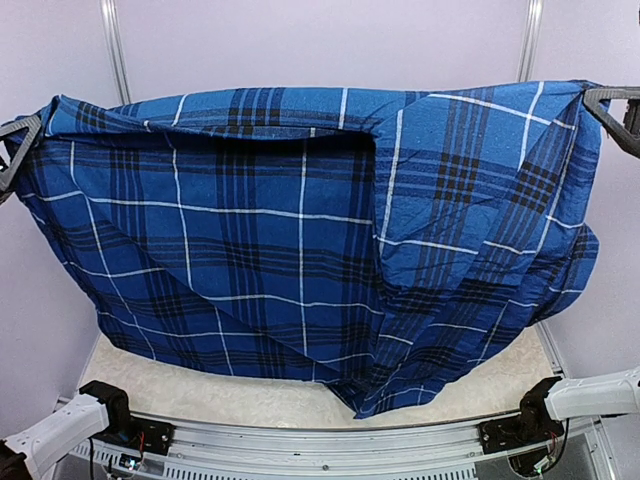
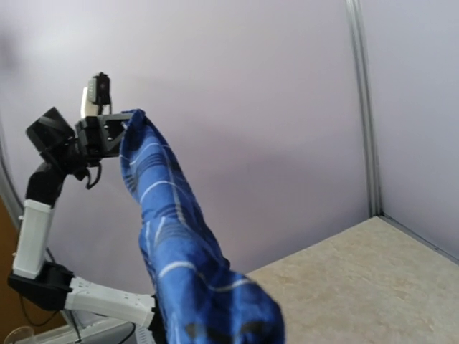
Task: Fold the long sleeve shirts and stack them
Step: Flatten out the crumpled shirt at the center of the board.
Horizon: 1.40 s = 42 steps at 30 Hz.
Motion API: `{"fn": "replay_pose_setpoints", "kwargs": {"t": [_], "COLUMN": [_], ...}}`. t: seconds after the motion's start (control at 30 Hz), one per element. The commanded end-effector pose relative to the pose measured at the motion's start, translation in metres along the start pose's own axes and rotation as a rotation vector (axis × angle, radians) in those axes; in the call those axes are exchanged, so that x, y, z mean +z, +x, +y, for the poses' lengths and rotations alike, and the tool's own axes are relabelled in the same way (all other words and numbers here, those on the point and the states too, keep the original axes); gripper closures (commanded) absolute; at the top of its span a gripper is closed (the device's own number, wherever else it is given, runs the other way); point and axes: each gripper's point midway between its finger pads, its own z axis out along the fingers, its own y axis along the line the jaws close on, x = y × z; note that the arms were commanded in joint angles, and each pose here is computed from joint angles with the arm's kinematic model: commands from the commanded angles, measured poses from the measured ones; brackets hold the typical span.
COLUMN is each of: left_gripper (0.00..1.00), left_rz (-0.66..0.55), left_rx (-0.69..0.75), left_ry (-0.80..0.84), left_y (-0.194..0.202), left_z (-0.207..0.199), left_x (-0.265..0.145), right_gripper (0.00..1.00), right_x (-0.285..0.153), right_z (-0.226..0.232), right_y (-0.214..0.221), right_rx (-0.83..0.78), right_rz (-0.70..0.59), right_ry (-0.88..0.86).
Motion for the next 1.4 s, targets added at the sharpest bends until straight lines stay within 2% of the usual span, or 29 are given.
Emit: {"fn": "replay_pose_setpoints", "kwargs": {"t": [0.0, 0.17, 0.23, 0.33, 0.43, 0.53, 0.6, 0.73, 0.9, 1.0, 1.13, 1.3, 1.37], "left_gripper": [1.00, 1.00, 1.00, 1.00, 1.00, 1.00, 1.00, 1.00, 1.00, 1.00, 1.00, 1.00, 1.00], "left_rz": [0.035, 0.089, 0.136, 0.199, 0.216, 0.233, 0.273, 0.335, 0.451, 0.487, 0.534, 0.531, 0.522], "left_rx": [-0.023, -0.068, -0.095, -0.130, -0.136, -0.139, -0.158, -0.200, -0.234, -0.240, -0.241, -0.207, -0.185], "left_ry": [-0.119, -0.276, -0.344, -0.456, -0.551, -0.622, -0.664, -0.695, -0.721, -0.729, -0.777, -0.873, -0.926], "left_y": [0.014, 0.053, 0.080, 0.126, 0.163, 0.193, 0.227, 0.285, 0.357, 0.378, 0.405, 0.407, 0.401], "left_z": [0.039, 0.108, 0.143, 0.202, 0.254, 0.294, 0.327, 0.371, 0.410, 0.424, 0.448, 0.474, 0.487], "left_x": [0.019, 0.051, 0.068, 0.091, 0.109, 0.124, 0.136, 0.160, 0.183, 0.193, 0.194, 0.190, 0.188], "right_gripper": [1.00, 1.00, 1.00, 1.00, 1.00, 1.00, 1.00, 1.00, 1.00, 1.00, 1.00, 1.00, 0.97], "right_x": [0.009, 0.029, 0.035, 0.058, 0.095, 0.133, 0.156, 0.190, 0.211, 0.212, 0.209, 0.203, 0.201], "right_z": [-0.030, -0.116, -0.166, -0.234, -0.300, -0.359, -0.395, -0.470, -0.519, -0.535, -0.551, -0.571, -0.581], "right_y": [-0.002, 0.023, 0.039, 0.073, 0.117, 0.152, 0.176, 0.252, 0.329, 0.357, 0.369, 0.365, 0.359], "right_rx": [0.023, 0.043, 0.048, 0.049, 0.073, 0.074, 0.063, 0.099, 0.145, 0.145, 0.114, 0.044, 0.017], "right_rz": [-0.004, 0.066, 0.101, 0.182, 0.286, 0.347, 0.380, 0.495, 0.596, 0.632, 0.643, 0.619, 0.601], "right_ry": [0.122, 0.422, 0.603, 0.760, 0.795, 0.783, 0.781, 0.797, 0.785, 0.802, 0.849, 0.940, 0.981]}}
